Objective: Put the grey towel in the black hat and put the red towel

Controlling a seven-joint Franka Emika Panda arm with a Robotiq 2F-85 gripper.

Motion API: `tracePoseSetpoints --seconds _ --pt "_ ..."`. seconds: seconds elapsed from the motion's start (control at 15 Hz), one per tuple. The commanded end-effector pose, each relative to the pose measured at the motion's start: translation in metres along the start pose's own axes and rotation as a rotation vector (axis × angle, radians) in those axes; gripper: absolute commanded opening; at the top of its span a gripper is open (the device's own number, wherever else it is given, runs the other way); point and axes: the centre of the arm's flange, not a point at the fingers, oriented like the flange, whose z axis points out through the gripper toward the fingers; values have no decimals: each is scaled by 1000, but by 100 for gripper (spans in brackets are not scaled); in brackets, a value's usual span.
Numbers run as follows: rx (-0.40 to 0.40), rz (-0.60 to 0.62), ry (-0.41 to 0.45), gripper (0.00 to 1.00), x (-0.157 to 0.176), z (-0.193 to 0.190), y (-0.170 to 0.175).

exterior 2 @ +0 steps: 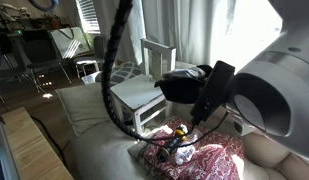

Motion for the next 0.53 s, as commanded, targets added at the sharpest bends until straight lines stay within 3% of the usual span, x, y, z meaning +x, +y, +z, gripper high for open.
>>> tracePoseSetpoints --seconds 0.0,0.27,0.47 --pt "22 67 -49 1 47 17 20" --pt "0 100 -48 1 72 43 45" --pt "-29 102 2 1 93 50 57"
